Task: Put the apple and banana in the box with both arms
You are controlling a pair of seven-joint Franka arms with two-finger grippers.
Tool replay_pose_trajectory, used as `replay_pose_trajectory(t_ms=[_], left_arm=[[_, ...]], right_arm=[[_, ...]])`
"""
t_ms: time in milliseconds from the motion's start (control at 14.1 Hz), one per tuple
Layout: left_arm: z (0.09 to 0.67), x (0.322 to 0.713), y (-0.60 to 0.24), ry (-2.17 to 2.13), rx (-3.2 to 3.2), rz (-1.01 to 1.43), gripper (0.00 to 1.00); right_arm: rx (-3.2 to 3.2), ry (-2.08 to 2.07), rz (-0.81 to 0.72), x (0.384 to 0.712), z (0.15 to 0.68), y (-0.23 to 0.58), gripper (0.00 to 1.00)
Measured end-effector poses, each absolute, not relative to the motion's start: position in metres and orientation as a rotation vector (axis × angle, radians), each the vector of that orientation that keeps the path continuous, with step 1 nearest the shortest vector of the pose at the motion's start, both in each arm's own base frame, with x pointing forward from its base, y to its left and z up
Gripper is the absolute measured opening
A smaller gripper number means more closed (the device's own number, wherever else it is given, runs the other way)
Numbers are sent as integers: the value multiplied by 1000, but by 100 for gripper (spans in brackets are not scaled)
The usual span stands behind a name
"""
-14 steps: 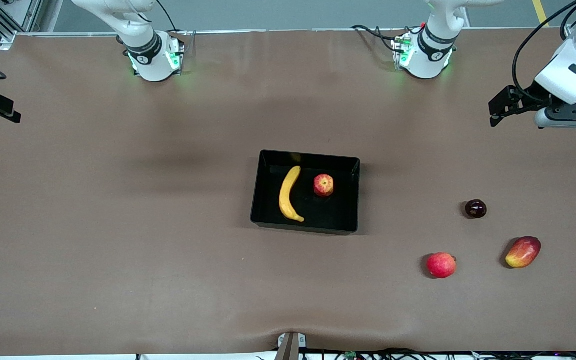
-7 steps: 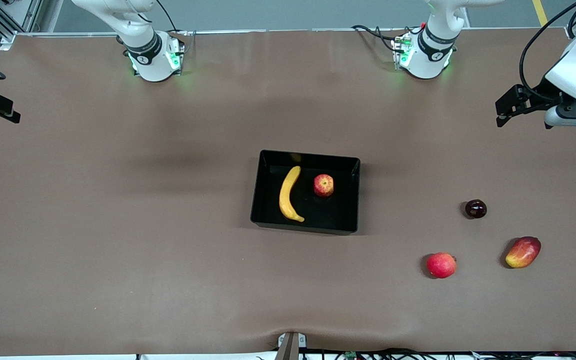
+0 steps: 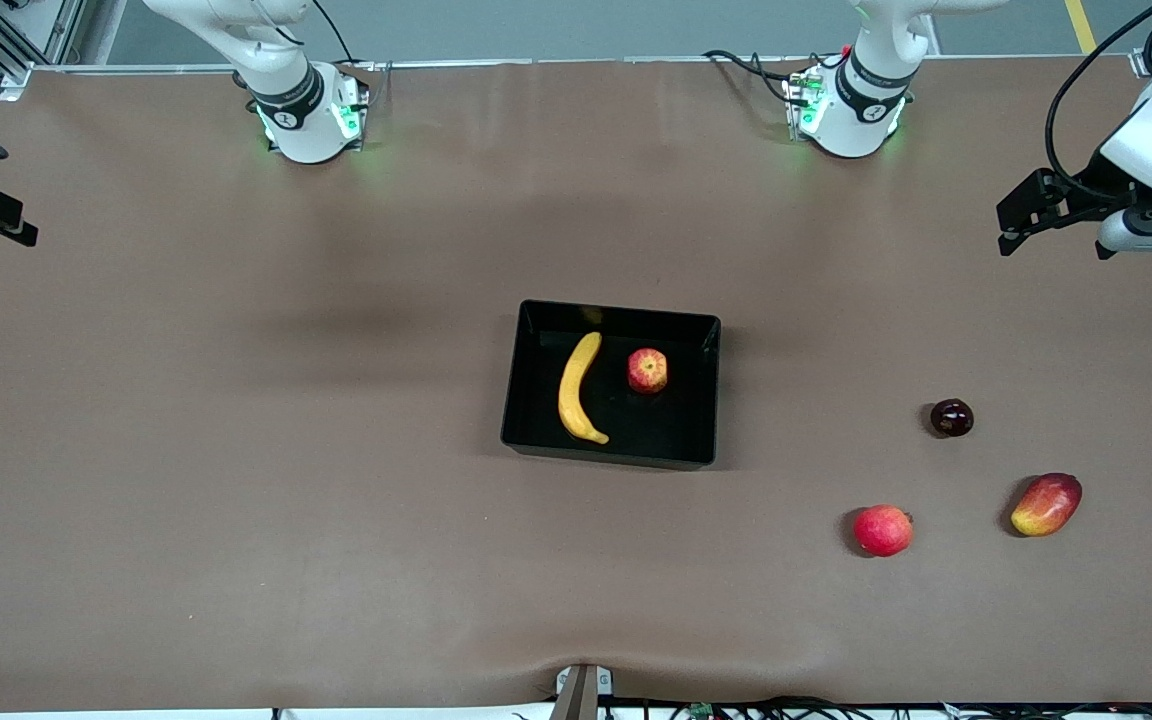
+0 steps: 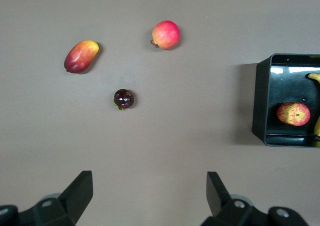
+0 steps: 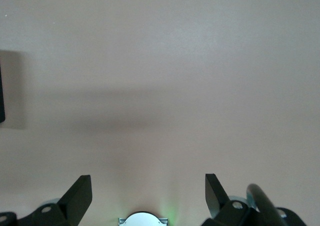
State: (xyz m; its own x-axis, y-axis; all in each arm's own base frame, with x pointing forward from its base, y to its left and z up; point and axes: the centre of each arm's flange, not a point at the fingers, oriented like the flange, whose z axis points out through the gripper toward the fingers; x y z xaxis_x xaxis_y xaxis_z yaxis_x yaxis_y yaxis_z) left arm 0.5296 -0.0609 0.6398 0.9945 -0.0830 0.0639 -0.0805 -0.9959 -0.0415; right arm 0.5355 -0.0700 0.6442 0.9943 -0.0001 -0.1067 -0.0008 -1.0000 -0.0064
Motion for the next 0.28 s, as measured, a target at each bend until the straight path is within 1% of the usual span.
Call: replay_pose_trajectory(t_ms=[285], left_arm=[[638,531,-60,124,-3099,-97,100]], right_arm=[[-3131,1,168,536,644,-70,100]])
